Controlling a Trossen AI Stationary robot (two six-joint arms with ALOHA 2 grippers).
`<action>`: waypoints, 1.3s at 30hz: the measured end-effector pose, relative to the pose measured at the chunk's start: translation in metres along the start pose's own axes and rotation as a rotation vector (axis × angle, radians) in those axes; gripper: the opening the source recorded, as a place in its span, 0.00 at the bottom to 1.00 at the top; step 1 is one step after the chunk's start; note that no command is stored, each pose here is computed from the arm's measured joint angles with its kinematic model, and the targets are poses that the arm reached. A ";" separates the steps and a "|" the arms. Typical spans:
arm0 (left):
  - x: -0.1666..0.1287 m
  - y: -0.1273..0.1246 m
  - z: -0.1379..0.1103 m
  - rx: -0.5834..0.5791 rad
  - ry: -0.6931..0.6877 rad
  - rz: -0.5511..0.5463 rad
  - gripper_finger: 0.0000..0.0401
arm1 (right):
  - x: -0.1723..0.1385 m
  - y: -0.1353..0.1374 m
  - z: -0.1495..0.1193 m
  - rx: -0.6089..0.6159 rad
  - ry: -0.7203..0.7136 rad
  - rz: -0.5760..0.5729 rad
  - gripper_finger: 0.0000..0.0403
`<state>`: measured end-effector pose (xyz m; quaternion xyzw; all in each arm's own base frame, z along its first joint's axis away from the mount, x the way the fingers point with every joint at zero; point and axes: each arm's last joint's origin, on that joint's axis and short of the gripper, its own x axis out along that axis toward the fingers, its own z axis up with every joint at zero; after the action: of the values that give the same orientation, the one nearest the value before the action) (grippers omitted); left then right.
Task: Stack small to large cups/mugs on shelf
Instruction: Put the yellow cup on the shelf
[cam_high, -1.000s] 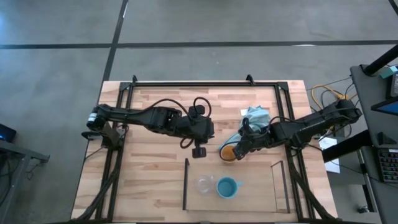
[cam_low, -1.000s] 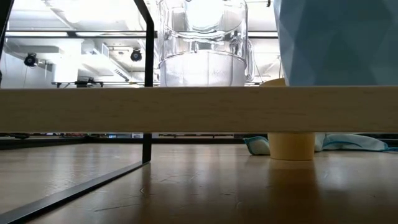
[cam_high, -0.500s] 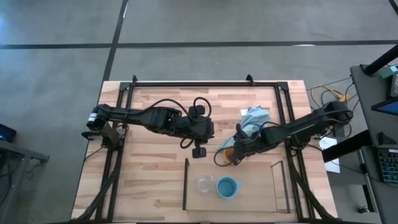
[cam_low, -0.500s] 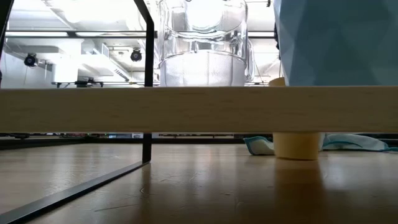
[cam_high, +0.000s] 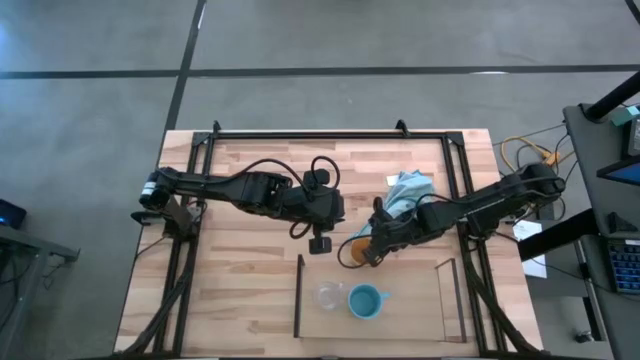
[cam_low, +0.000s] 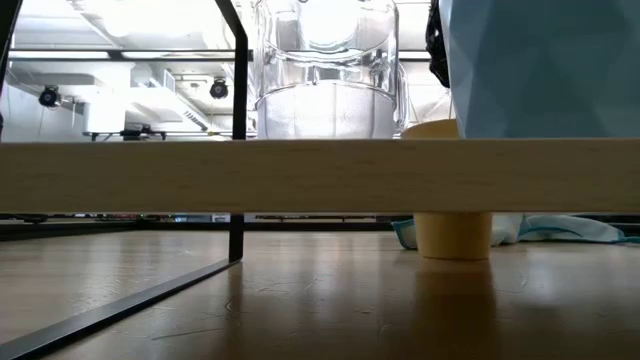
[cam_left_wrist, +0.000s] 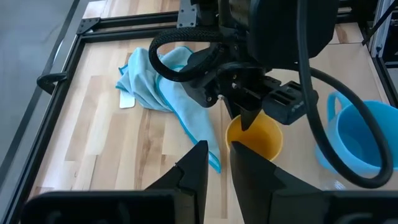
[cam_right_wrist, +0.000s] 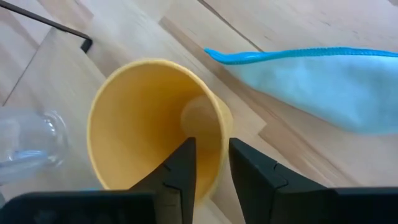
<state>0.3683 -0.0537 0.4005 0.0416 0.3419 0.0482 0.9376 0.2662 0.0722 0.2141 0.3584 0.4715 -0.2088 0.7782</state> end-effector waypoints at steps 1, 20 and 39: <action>0.000 0.000 0.000 0.000 -0.001 0.000 0.14 | 0.000 -0.001 0.000 -0.002 0.002 -0.005 0.22; 0.000 0.000 0.000 -0.001 -0.001 -0.001 0.14 | 0.000 -0.005 -0.002 -0.016 0.023 -0.046 0.04; 0.000 0.000 0.000 -0.003 -0.001 -0.001 0.14 | -0.097 0.027 -0.001 -0.139 0.160 -0.199 0.02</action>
<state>0.3684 -0.0538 0.4005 0.0398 0.3415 0.0483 0.9378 0.2379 0.0893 0.3093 0.2704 0.5788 -0.2226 0.7364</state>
